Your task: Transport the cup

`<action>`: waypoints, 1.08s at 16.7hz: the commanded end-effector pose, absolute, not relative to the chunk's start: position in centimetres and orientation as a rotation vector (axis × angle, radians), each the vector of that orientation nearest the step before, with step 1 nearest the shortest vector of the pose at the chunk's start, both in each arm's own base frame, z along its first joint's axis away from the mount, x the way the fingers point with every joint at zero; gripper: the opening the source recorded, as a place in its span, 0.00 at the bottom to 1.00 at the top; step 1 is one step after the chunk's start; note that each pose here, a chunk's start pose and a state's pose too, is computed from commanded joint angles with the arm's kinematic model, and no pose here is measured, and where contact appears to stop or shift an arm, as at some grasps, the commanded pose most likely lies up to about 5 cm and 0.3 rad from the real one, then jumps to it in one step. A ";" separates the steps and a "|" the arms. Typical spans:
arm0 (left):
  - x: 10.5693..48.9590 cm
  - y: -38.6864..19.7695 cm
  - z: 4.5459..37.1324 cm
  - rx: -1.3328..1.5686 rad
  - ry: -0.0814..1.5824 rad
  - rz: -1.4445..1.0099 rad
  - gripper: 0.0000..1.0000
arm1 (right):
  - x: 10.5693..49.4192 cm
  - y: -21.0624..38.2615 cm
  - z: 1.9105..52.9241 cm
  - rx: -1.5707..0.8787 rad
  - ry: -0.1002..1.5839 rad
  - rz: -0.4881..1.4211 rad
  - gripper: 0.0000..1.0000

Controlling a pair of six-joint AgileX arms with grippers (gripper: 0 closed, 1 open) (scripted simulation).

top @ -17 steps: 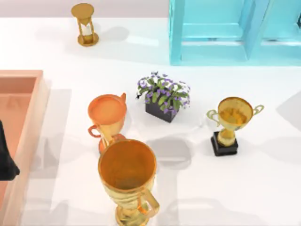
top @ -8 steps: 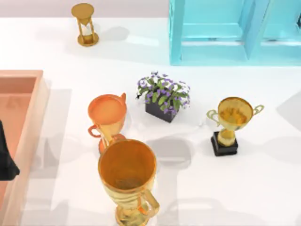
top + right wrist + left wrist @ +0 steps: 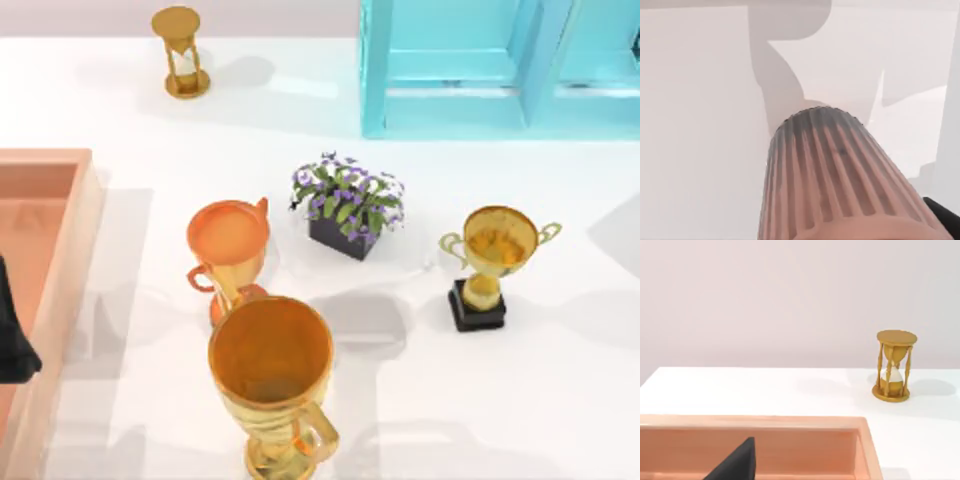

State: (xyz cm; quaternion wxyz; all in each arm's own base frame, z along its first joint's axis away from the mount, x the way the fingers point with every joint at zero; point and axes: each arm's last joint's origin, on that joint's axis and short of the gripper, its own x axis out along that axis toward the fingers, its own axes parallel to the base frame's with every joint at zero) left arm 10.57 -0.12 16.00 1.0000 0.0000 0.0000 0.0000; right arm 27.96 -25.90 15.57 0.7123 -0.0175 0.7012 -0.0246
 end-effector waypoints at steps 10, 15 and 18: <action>10.6 -0.1 16.0 0.000 0.000 0.000 1.00 | 28.0 -25.9 15.5 -0.039 1.555 -0.054 0.53; 10.6 -0.1 16.0 0.000 0.000 0.000 1.00 | 28.0 -25.9 15.5 -0.039 1.555 -0.054 0.90; 10.6 -0.1 16.0 0.000 0.000 0.000 1.00 | 28.0 -25.9 15.5 -0.039 1.555 -0.054 1.00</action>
